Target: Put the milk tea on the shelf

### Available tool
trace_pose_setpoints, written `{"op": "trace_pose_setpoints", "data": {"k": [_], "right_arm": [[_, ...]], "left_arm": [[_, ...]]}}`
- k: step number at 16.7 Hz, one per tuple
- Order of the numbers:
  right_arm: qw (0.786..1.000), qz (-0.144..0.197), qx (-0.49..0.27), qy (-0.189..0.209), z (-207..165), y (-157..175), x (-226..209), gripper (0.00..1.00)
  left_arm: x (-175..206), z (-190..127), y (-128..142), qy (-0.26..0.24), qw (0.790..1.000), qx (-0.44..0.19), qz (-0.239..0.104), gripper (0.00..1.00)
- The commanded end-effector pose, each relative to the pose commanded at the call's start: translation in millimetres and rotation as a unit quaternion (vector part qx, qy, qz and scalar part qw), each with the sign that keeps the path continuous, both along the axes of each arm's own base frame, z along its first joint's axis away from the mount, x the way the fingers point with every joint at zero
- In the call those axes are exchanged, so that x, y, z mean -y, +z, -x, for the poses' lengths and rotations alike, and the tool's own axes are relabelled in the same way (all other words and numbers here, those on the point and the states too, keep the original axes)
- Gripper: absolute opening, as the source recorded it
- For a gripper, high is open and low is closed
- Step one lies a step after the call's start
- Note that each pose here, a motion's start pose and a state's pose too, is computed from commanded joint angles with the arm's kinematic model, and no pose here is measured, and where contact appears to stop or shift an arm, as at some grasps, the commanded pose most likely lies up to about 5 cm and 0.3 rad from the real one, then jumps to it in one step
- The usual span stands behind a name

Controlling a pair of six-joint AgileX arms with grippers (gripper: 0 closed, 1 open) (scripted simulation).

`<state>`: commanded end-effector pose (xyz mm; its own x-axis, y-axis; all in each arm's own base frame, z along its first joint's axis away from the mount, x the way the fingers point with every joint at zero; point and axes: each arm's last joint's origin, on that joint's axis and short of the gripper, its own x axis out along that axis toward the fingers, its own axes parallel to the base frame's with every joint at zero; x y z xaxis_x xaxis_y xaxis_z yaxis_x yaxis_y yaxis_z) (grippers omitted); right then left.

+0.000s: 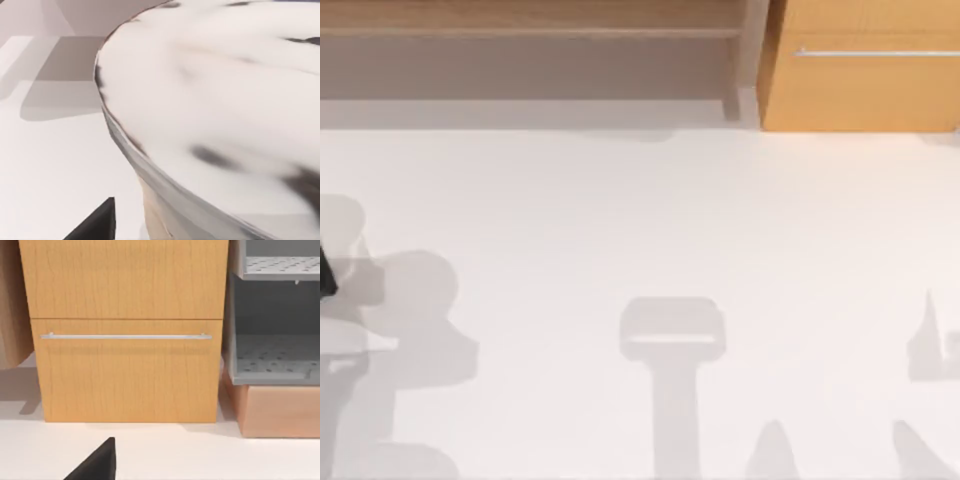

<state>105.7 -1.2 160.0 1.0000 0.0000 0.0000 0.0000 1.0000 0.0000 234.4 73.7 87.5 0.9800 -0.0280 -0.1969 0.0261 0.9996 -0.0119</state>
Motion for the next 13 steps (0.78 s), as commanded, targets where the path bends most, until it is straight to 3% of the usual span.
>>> {"op": "trace_pose_setpoints", "data": {"k": [13], "right_arm": [[1.000,0.000,0.000,0.000,0.0,0.0,0.0,1.00]], "left_arm": [[0.0,0.0,0.0,0.000,1.000,0.000,0.000,0.02]]}}
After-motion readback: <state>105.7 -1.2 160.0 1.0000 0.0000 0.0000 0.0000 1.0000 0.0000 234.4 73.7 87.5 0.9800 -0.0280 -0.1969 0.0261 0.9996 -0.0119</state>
